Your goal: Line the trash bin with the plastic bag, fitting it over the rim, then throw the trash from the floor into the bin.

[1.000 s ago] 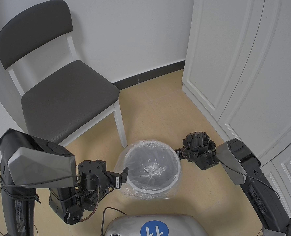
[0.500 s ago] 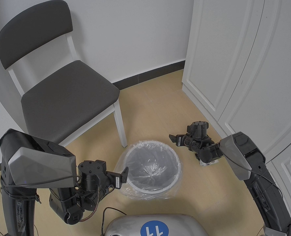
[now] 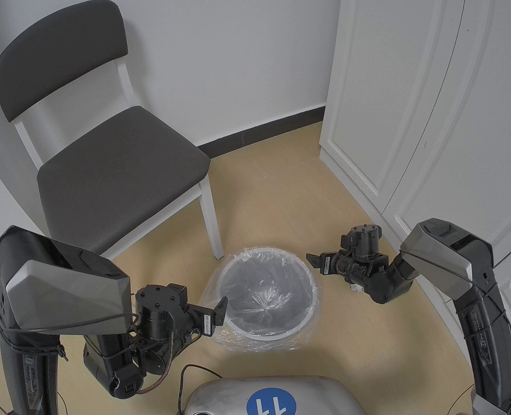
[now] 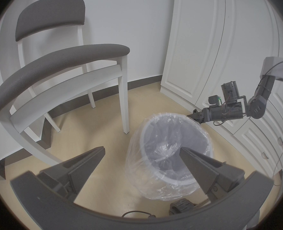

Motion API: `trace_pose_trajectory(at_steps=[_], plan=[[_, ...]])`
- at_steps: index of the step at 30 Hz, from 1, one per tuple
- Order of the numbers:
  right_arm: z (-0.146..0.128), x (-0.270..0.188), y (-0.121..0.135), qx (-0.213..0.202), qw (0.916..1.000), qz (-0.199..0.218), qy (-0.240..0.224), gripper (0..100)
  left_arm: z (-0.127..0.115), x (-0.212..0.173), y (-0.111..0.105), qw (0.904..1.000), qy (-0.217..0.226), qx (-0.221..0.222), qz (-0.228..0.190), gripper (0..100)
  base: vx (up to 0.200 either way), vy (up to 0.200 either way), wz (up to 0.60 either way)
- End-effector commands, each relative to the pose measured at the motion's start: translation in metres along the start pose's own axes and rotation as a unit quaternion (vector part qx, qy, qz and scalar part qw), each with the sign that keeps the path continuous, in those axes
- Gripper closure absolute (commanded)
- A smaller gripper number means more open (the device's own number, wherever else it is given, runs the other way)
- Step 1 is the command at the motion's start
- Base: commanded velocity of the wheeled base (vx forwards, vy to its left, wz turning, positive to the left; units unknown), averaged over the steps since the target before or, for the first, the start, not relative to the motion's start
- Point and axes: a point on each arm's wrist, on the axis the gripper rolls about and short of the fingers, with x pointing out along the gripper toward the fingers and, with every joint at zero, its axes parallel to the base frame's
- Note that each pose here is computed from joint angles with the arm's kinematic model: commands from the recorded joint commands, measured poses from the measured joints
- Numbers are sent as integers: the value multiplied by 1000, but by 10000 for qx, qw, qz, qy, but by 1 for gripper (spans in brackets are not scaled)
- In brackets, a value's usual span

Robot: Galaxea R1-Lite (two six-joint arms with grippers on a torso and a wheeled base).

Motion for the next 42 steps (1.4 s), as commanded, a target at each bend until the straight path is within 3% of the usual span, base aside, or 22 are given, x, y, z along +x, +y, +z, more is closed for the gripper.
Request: trace_pose_trajectory(at_steps=[1,3,7,14,21,31,42], plan=[[16,-86,12,-90,9996,65,-267,0,5,-19,-9,9997,-18,121,-215,0,0,0,0],[15,-107,15,-117,9991,-356,-217,0,2,-18,-9,9997,46,136,-199,0,0,0,0],[-9,-132,31,-253,9976,-629,100,0,1,-25,-10,9995,89,168,-257,0,0,0,0],[-39,-158,30,-319,9983,-453,-193,0,5,-37,-16,9988,42,231,-438,0,0,0,0],[-51,-154,26,-478,9975,-516,49,0,14,-36,-7,9995,-84,162,-267,0,0,0,0],[-75,-106,8,-393,9950,-732,562,0,21,-43,19,9995,-119,-234,156,0,0,0,0],[-42,-40,7,-67,9955,-506,793,0,43,-57,25,9972,-528,-495,164,0,0,0,0]])
